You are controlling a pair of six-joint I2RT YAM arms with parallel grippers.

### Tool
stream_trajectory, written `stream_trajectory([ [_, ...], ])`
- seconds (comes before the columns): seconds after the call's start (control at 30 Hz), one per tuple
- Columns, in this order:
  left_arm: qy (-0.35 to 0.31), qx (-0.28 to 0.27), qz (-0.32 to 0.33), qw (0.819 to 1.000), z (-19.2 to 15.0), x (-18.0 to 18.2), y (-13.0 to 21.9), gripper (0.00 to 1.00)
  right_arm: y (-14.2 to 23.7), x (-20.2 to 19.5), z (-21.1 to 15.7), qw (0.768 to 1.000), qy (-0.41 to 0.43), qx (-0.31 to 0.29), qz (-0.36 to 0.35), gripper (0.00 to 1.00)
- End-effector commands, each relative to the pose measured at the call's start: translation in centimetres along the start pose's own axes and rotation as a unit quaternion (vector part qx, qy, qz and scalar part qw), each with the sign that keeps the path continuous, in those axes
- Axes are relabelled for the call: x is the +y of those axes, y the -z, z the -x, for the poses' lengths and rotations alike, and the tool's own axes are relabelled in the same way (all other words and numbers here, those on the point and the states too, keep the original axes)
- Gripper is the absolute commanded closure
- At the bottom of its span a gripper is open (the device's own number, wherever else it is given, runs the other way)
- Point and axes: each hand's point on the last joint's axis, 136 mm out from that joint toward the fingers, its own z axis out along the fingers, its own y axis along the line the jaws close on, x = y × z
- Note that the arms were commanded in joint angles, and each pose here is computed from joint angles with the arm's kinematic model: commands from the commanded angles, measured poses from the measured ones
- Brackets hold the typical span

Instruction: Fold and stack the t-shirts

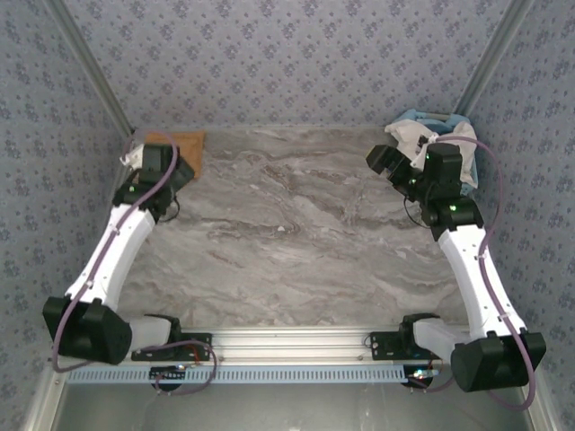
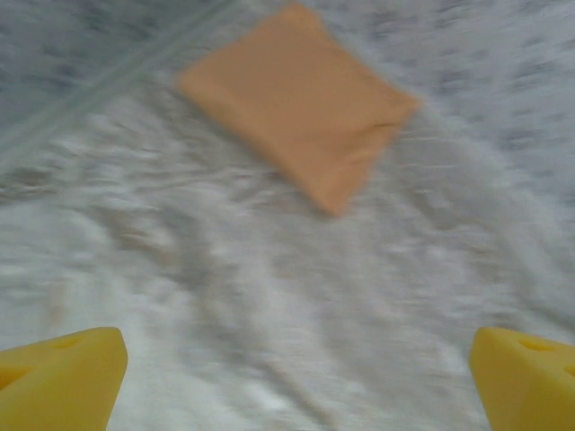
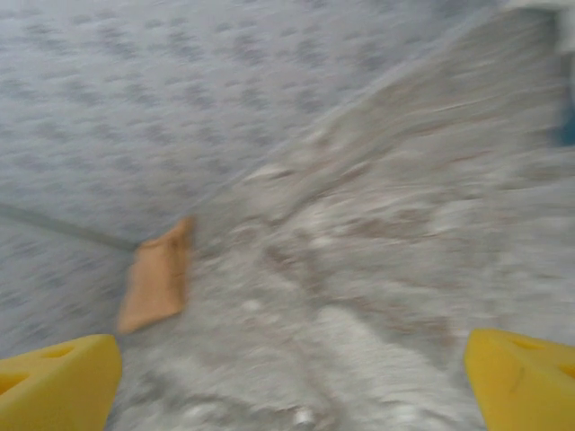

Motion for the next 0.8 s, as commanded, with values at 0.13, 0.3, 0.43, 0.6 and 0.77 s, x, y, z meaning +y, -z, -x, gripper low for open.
stream_trajectory([
  [0.13,-0.235,-0.087,0.026,0.968,-4.8,5.4,-2.9,0.02,-0.9,-12.4,-2.7,0.959,0.168,-0.032,-0.227,0.0],
  [0.3,-0.2,-0.048,0.011,0.979,-9.1,7.4,-6.5,0.02,-3.0,-16.8,-6.5,0.94,0.227,-0.057,-0.248,0.0],
  [0.43,-0.159,-0.044,-0.016,0.986,-8.9,7.3,-10.0,0.02,-5.3,-19.4,-7.1,0.93,0.256,-0.071,-0.255,0.0],
  [0.6,-0.182,-0.041,-0.05,0.981,-7.0,4.3,-13.6,0.02,-8.2,-20.6,-5.9,0.928,0.277,-0.088,-0.233,0.0],
  [0.77,-0.215,-0.04,-0.077,0.973,-7.3,3.1,-14.9,0.02,-10.4,-21.2,-5.2,0.93,0.282,-0.086,-0.218,0.0],
])
